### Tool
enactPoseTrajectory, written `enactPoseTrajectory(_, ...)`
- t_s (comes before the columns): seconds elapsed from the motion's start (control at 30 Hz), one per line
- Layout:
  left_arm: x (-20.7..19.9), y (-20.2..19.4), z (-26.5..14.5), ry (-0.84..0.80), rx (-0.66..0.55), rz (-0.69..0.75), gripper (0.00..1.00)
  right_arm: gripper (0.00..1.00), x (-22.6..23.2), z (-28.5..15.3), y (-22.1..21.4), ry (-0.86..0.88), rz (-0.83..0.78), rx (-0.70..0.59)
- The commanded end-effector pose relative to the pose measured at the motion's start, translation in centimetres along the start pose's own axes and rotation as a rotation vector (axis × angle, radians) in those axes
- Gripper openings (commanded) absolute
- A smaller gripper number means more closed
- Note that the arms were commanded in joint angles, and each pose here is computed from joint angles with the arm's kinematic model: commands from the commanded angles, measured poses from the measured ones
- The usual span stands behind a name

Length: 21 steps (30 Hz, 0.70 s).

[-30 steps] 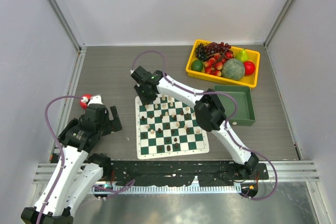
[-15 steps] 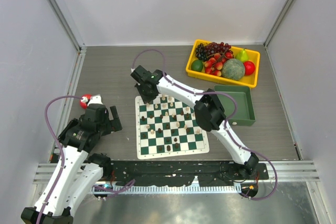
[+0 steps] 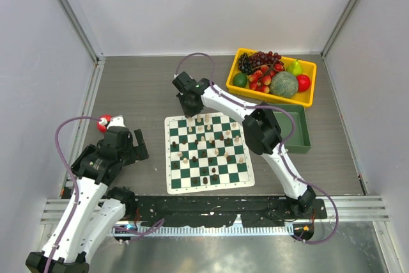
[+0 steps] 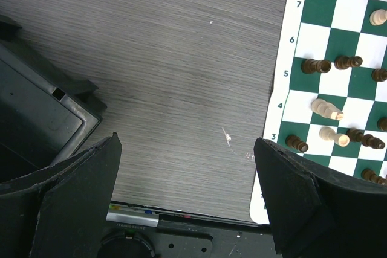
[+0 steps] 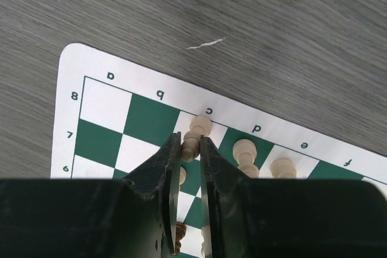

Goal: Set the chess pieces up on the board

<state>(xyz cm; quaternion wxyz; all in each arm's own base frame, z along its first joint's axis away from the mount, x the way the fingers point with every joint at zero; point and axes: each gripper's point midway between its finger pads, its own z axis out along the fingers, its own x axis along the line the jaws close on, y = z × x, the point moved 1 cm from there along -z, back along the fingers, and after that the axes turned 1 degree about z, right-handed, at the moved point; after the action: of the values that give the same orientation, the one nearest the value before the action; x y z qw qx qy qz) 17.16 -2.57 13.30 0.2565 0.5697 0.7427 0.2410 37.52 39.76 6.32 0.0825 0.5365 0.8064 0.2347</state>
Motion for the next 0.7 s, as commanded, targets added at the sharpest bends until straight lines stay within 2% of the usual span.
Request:
enactPoseTrajectory(0.0, 0.0, 0.9, 0.2, 0.003, -0.036, -0.004, 1.00, 0.18, 1.2, -3.4, 3.0, 0.034, 0.021, -0.117)
enactPoseTrajectory(0.33, 0.0, 0.9, 0.2, 0.005, -0.036, -0.004, 1.00, 0.18, 0.6, -3.3, 1.9, 0.021, 0.030, -0.094)
enactPoseTrajectory(0.67, -0.1, 0.9, 0.3, 0.005, -0.032, -0.001, 1.00, 0.18, 0.9, -5.2, 2.3, 0.050, 0.040, -0.129)
